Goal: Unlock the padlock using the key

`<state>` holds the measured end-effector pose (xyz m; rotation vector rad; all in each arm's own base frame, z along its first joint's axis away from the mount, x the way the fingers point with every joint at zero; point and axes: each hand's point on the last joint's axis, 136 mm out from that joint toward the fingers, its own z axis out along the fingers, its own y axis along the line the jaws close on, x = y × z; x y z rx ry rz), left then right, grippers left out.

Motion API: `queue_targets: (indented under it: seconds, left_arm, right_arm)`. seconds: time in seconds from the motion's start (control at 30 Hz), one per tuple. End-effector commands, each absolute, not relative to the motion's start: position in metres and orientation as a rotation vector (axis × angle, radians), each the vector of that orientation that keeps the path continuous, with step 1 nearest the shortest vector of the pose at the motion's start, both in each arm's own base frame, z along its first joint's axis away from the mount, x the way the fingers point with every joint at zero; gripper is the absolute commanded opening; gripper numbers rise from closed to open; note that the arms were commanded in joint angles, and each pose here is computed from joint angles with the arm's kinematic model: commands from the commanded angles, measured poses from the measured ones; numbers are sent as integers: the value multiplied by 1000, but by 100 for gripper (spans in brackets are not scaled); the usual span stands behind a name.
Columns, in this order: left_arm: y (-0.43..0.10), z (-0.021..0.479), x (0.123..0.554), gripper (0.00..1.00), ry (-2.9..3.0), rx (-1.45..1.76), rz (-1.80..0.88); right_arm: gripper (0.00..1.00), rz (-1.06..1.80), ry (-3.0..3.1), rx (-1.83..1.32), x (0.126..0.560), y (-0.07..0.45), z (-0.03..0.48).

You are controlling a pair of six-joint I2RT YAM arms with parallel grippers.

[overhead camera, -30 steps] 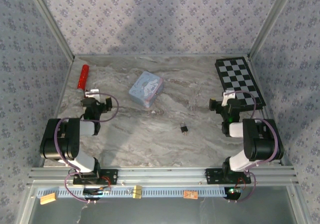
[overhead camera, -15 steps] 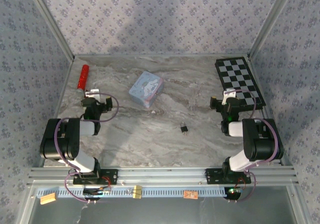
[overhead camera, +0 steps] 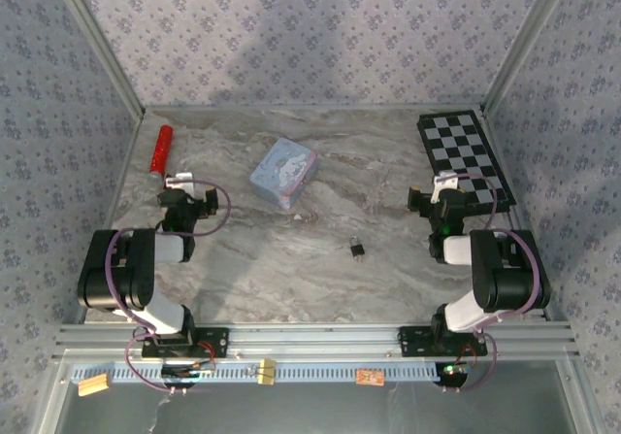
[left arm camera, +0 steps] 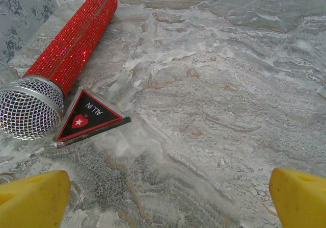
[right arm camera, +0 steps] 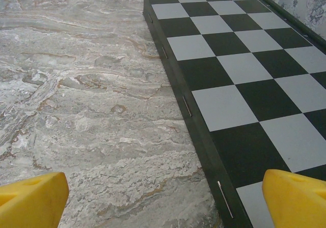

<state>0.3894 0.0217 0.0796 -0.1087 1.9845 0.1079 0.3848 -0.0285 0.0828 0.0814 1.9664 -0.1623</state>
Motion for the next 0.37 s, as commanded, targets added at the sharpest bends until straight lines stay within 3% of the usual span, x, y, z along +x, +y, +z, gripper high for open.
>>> queue_targets:
  seconds: [0.0,0.33]
  left_arm:
    - [21,89,396,100,1956,-116,87]
    - [21,89,396,100,1957,-114,86]
  right_arm:
    - [99,-145,1970,80,390,-26,85]
    - [99,-145,1965,81,390,-27,86]
